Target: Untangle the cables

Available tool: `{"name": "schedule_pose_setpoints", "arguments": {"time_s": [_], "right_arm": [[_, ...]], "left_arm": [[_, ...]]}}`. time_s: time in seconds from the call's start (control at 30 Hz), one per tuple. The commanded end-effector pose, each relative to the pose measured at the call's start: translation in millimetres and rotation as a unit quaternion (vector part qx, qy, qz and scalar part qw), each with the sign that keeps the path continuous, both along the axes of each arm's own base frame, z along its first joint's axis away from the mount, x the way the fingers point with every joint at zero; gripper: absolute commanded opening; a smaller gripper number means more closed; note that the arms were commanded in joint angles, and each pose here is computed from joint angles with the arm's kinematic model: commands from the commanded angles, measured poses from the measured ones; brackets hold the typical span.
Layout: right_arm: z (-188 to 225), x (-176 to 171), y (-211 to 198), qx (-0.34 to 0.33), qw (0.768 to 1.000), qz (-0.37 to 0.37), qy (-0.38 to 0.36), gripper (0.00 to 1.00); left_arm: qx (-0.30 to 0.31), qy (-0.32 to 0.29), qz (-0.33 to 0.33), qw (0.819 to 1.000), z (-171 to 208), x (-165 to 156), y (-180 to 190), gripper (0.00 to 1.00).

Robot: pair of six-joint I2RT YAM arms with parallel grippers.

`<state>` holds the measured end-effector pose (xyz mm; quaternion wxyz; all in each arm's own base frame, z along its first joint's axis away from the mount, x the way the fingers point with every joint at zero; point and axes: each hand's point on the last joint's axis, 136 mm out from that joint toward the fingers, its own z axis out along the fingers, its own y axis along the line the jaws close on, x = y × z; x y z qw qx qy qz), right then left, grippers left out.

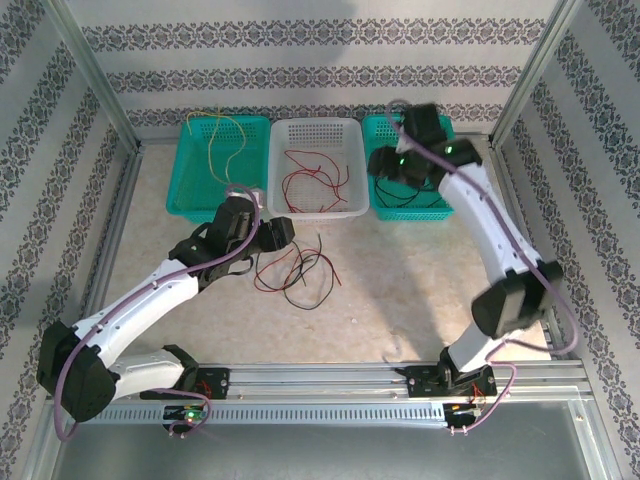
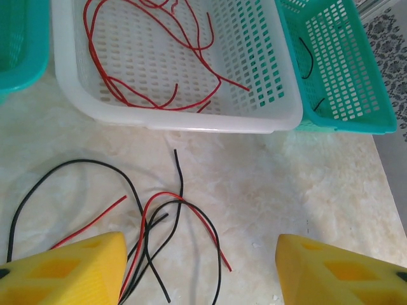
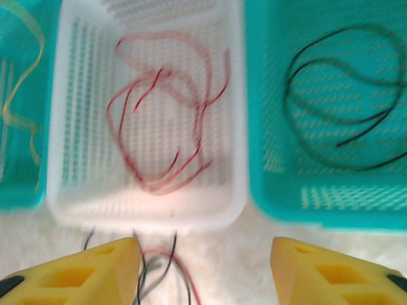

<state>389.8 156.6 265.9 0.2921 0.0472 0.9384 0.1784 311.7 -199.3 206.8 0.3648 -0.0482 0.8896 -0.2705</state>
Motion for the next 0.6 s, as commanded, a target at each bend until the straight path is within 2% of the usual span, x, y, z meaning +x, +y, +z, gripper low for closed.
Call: {"name": "schedule_pose_setpoints", "arguments": {"time_s": [0.0, 0.07, 0.2, 0.27, 0.4, 0.57], "right_arm": [[-31, -29, 25, 0.031, 0.999, 0.007, 0.009, 0.58], [-60, -52, 46, 0.057, 0.997, 0.015, 0.04, 0.58], [-112, -91, 66, 0.006, 0.996, 0.029, 0.087, 0.58], [-130, -106, 82, 0.005, 0.993, 0.046, 0.111, 0.57], [-150, -126, 115, -0.018, 0.988, 0.085, 0.13, 0.57], [-178, -135, 151, -0.031, 0.98, 0.117, 0.155, 0.51]], "left_arm": [[-0.02, 0.013, 0.0, 1.0, -6, 1, -1, 0.62], [-0.026, 0.021, -0.006, 0.999, -9, 1, -4, 0.62], [-0.034, 0.04, -0.021, 0.998, -18, 0, -12, 0.6], [-0.033, 0.05, -0.022, 0.998, -24, 0, -13, 0.59], [-0.028, 0.066, -0.016, 0.997, -35, 0, -12, 0.57], [-0.038, 0.071, 0.013, 0.997, -36, 2, -1, 0.54]]}}
